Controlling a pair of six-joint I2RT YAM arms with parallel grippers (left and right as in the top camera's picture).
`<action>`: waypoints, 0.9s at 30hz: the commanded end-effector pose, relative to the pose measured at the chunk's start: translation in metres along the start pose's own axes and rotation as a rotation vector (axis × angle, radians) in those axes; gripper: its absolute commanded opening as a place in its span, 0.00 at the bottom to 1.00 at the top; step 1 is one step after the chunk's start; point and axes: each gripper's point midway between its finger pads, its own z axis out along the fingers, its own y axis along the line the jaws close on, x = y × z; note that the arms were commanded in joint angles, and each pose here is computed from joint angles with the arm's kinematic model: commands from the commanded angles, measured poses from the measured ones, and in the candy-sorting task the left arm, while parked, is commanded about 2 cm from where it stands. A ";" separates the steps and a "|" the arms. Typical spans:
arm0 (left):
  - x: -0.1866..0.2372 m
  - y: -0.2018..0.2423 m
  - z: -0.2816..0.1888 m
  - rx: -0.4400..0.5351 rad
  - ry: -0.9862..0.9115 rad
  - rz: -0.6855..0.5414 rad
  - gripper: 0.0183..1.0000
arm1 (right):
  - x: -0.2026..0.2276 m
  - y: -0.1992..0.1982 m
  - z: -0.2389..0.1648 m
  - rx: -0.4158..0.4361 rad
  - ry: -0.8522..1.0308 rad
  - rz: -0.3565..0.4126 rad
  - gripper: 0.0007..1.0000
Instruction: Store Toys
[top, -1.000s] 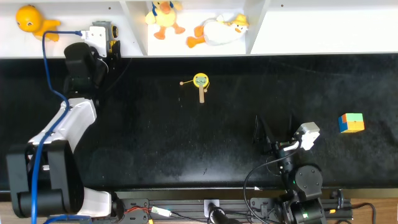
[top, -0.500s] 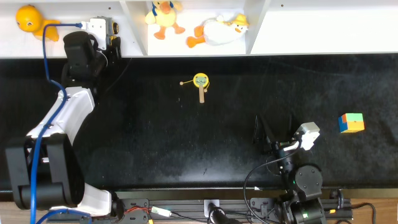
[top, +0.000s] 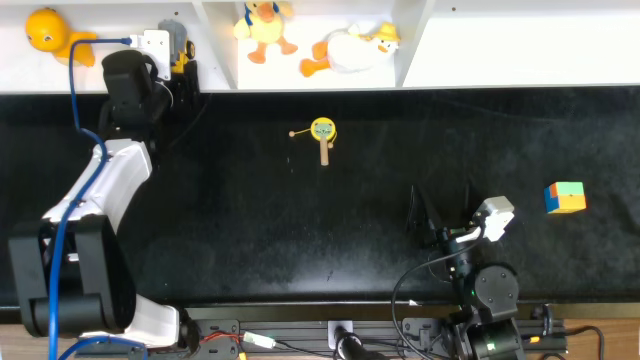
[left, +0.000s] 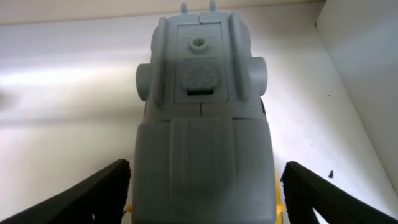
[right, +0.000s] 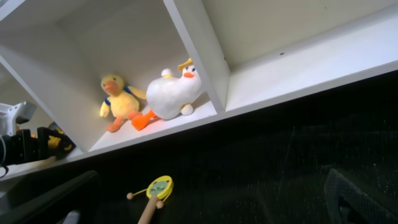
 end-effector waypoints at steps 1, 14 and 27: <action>-0.014 -0.002 0.001 0.012 -0.029 -0.001 0.98 | 0.005 0.000 0.000 -0.010 0.007 -0.003 1.00; -0.039 -0.004 -0.045 0.010 -0.046 0.001 1.00 | 0.005 0.000 0.000 -0.010 0.007 -0.003 1.00; -0.022 -0.013 -0.149 0.022 0.099 -0.008 1.00 | 0.005 0.000 0.000 -0.010 0.007 -0.003 1.00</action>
